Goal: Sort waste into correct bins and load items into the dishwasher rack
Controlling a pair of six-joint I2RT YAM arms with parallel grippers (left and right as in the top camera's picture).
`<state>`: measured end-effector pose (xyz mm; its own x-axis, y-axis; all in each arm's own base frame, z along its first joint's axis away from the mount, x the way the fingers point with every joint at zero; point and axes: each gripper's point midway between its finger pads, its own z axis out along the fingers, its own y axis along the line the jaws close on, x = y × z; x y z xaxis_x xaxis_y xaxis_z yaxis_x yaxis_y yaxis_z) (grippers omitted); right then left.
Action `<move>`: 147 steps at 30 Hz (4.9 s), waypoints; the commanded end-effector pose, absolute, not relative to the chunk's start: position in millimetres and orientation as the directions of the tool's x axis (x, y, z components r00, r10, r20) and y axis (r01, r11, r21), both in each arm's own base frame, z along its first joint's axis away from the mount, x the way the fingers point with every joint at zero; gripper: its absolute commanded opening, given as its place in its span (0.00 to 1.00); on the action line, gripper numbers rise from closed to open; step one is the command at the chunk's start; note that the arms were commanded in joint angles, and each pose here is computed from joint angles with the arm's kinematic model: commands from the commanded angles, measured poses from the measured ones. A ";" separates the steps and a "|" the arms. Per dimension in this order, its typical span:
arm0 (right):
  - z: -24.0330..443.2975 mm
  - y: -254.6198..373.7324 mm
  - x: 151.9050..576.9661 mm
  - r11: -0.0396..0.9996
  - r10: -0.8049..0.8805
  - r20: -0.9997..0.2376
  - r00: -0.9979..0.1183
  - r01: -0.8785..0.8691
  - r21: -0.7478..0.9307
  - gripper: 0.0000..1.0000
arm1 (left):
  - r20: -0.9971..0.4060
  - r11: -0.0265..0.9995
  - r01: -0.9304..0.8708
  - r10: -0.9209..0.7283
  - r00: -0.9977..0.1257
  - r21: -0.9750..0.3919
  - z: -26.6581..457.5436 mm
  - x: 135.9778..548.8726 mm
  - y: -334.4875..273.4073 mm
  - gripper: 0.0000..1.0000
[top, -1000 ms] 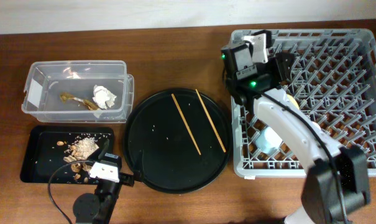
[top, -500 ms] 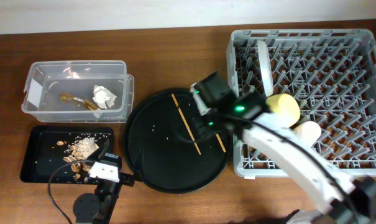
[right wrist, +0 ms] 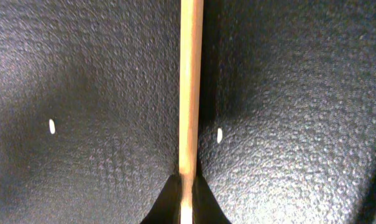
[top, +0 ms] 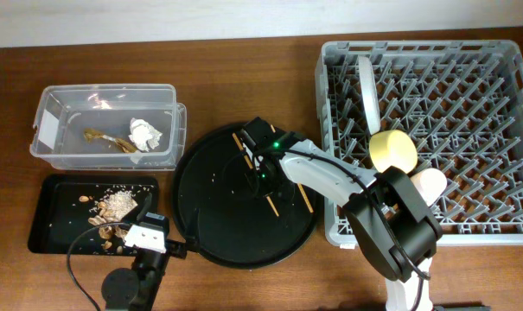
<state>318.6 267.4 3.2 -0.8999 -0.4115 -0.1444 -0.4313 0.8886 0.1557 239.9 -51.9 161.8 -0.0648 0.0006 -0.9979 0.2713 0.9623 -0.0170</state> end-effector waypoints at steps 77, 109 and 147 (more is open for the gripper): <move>357.5 160.0 256.0 0.895 -0.153 -0.785 -0.600 -0.422 0.147 0.99 | -0.998 0.962 0.271 -0.006 -0.070 -0.025 160.0 239.9 -51.5 0.99; 187.3 54.1 203.3 0.953 0.096 -0.954 -0.285 -0.251 0.171 0.99 | -0.998 0.962 0.271 -0.006 -0.070 -0.025 160.1 239.9 -51.5 0.99; 162.2 63.1 236.8 0.939 0.119 -0.988 -0.094 -0.313 0.143 0.99 | -0.998 0.962 0.271 -0.006 -0.070 -0.025 160.0 239.9 -51.5 0.99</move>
